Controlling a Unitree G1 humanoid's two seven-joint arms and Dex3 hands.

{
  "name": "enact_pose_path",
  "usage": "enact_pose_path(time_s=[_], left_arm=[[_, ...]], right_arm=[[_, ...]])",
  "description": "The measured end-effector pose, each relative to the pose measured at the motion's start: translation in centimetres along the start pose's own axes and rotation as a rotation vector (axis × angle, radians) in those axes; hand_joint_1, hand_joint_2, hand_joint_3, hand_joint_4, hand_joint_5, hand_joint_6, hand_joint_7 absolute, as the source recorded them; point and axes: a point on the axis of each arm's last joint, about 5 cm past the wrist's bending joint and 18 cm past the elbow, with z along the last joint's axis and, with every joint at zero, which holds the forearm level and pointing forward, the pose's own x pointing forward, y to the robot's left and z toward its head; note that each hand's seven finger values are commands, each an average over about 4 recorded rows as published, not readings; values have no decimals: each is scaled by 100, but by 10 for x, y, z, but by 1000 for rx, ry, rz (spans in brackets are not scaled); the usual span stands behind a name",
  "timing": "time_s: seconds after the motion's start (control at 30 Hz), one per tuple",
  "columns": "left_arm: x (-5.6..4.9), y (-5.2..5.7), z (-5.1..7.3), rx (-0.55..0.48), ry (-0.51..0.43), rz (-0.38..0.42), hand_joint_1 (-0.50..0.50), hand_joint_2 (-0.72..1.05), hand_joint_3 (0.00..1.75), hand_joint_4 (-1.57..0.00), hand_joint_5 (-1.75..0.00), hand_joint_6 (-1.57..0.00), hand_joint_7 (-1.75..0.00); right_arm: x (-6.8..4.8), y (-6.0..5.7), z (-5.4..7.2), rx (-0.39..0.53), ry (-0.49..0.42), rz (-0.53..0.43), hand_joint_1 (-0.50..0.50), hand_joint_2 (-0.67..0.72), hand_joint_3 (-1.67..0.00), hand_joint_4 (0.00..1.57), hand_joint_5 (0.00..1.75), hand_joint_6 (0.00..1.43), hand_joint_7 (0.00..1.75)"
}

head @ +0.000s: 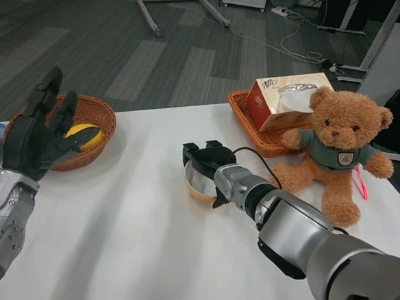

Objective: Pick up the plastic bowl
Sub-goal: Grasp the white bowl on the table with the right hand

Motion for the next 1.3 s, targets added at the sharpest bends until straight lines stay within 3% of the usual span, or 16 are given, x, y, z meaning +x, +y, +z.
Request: enact_pose_path(time_s=[0.17, 0.63, 0.77, 1.0, 1.13, 1.3], left_arm=[[-1, 0, 0, 0, -1, 1, -50, 78, 0, 0, 0, 0, 0], [-3, 1, -1, -1, 1, 10, -50, 78, 0, 0, 0, 0, 0], [-4, 2, -1, 0, -1, 12, -50, 78, 0, 0, 0, 0, 0], [-4, 3, -1, 1, -5, 18, -50, 78, 0, 0, 0, 0, 0], [-4, 3, -1, 0, -6, 18, -50, 78, 0, 0, 0, 0, 0], [-4, 3, -1, 0, -6, 19, -50, 78, 0, 0, 0, 0, 0]], right_arm=[[3, -10, 10, -2, -57, 35, -38, -56, -151, 140, 165, 128, 161], [-2, -64, 29, -139, -71, 97, -38, -56, -151, 140, 165, 128, 154], [-11, -78, 27, -141, -64, 64, -38, -54, -151, 140, 165, 128, 154], [-28, -104, 31, -92, -111, -73, -38, -54, -151, 140, 165, 131, 154], [-38, -113, 34, -71, -135, -120, -38, -60, -151, 140, 165, 131, 154], [-51, -120, 38, -44, -148, -169, -38, -57, -151, 140, 165, 131, 154]])
